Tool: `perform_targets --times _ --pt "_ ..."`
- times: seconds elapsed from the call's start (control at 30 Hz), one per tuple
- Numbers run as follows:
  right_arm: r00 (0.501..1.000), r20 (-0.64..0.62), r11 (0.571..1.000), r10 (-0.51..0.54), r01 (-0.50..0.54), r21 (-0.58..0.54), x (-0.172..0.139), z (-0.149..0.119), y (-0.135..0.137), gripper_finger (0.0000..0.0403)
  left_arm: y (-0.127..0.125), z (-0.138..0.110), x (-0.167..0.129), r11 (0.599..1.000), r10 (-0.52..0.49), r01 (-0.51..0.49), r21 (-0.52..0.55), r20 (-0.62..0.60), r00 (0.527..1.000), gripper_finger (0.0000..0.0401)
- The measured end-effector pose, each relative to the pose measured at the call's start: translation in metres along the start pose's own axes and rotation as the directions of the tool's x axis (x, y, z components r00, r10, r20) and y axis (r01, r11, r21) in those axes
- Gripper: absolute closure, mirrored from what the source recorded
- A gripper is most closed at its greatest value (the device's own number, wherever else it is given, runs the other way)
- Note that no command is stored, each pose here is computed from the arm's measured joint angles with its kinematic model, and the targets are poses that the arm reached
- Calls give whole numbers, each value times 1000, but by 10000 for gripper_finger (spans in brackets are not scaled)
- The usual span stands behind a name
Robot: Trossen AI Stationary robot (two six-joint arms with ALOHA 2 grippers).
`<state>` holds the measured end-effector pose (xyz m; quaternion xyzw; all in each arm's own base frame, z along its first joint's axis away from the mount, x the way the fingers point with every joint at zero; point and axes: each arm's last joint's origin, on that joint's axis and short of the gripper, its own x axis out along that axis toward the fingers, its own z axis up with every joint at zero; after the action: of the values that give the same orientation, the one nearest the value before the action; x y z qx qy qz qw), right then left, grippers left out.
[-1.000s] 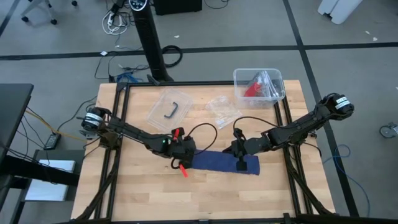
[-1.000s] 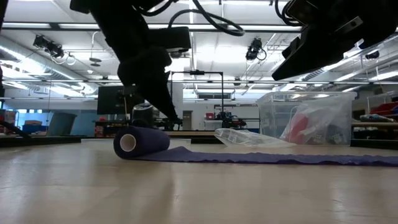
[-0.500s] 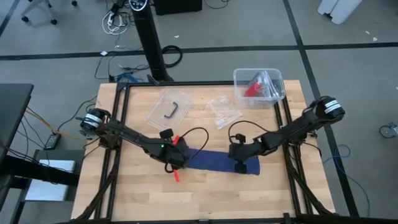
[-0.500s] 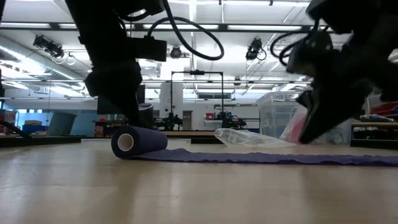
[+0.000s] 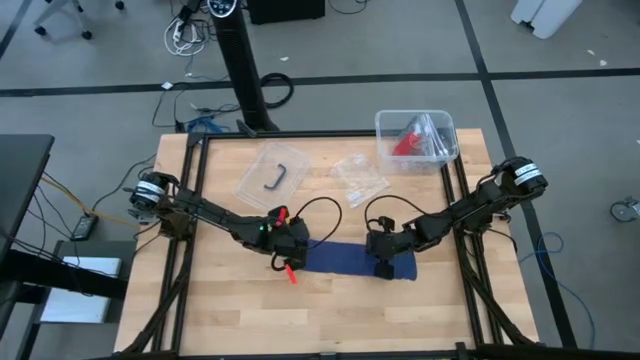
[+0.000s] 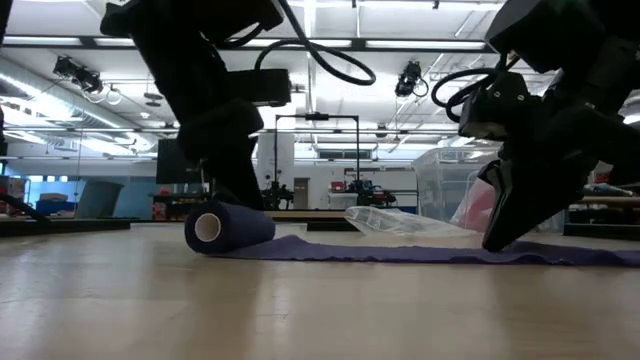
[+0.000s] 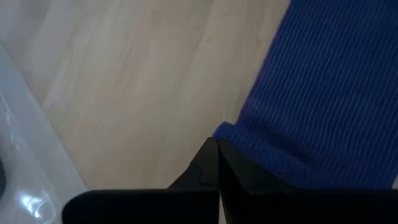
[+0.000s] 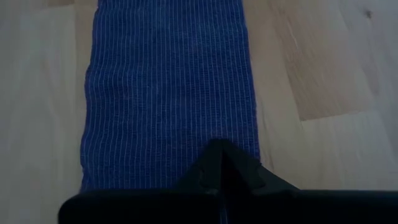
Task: Roll bandage
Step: Roll the blue bandage
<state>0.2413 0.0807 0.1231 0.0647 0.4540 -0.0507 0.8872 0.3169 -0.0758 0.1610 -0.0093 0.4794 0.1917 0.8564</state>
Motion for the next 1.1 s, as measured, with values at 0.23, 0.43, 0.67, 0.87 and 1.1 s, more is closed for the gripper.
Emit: perform_targets --times 0.23,0.43,0.67,0.87,1.1 --pt "1000 -10 1000 -6 6 8 0 -1 0 403 -4 4 0 998 -60 60 9 31 998 400" --pt "1000 10 1000 8 -7 -8 -12 2 -1 403 -7 7 0 996 -91 89 27 59 994 400" --pt "997 -82 998 -12 16 58 -36 -10 0 403 -7 6 0 996 -89 88 31 55 994 400" --pt "976 -215 994 30 -6 110 -42 -25 7 403 -6 6 0 996 -87 86 24 54 995 400" --pt "954 -298 990 24 19 140 -39 -35 13 403 -7 6 0 996 -86 85 23 56 995 400"
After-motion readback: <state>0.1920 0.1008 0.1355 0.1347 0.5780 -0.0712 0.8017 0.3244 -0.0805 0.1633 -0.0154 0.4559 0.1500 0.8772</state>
